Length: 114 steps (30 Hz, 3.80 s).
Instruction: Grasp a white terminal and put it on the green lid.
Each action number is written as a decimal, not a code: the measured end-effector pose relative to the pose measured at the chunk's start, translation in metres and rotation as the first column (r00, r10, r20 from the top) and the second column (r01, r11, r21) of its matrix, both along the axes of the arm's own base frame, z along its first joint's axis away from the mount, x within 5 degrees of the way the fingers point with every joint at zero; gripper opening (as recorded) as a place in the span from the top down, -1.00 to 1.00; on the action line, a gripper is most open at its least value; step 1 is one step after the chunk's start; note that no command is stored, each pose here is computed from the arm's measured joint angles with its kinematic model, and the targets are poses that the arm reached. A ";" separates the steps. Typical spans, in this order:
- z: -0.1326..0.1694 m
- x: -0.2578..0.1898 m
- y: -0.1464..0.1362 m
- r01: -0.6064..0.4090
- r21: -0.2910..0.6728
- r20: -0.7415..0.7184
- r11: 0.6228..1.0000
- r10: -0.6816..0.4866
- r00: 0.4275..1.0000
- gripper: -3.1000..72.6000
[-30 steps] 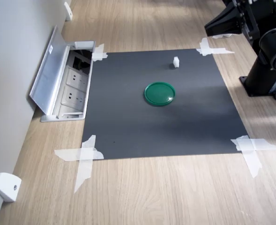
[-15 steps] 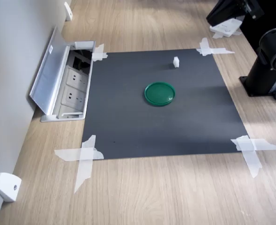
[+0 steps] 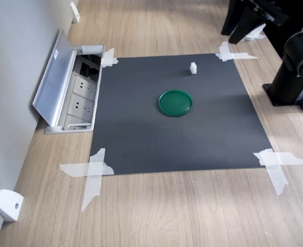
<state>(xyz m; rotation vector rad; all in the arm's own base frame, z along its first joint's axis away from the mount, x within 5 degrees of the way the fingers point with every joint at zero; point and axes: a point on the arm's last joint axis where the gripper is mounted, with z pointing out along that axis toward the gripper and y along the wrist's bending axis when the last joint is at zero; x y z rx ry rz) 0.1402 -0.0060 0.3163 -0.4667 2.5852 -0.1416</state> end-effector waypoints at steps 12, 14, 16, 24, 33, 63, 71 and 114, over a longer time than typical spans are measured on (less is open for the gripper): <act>0.003 0.030 -0.004 0.135 0.030 -0.142 0.990 -0.129 0.981 -0.83; 0.006 0.032 -0.006 0.089 -0.004 -0.159 0.996 -0.089 0.983 -0.83; 0.009 0.034 -0.008 0.007 -0.063 -0.166 0.998 -0.017 0.986 -0.83; 0.010 0.026 -0.049 -0.276 -0.223 -0.237 0.935 0.222 0.946 -0.83; -0.001 0.012 -0.104 -0.710 -0.281 -0.454 0.645 0.563 0.691 -0.83; -0.097 0.061 -0.114 -0.904 -0.307 -0.582 0.297 0.693 0.425 -0.83; -0.119 0.075 -0.111 -0.926 -0.275 -0.582 0.259 0.722 0.375 -0.83; -0.138 0.084 -0.101 -0.920 -0.263 -0.561 0.289 0.730 0.390 0.70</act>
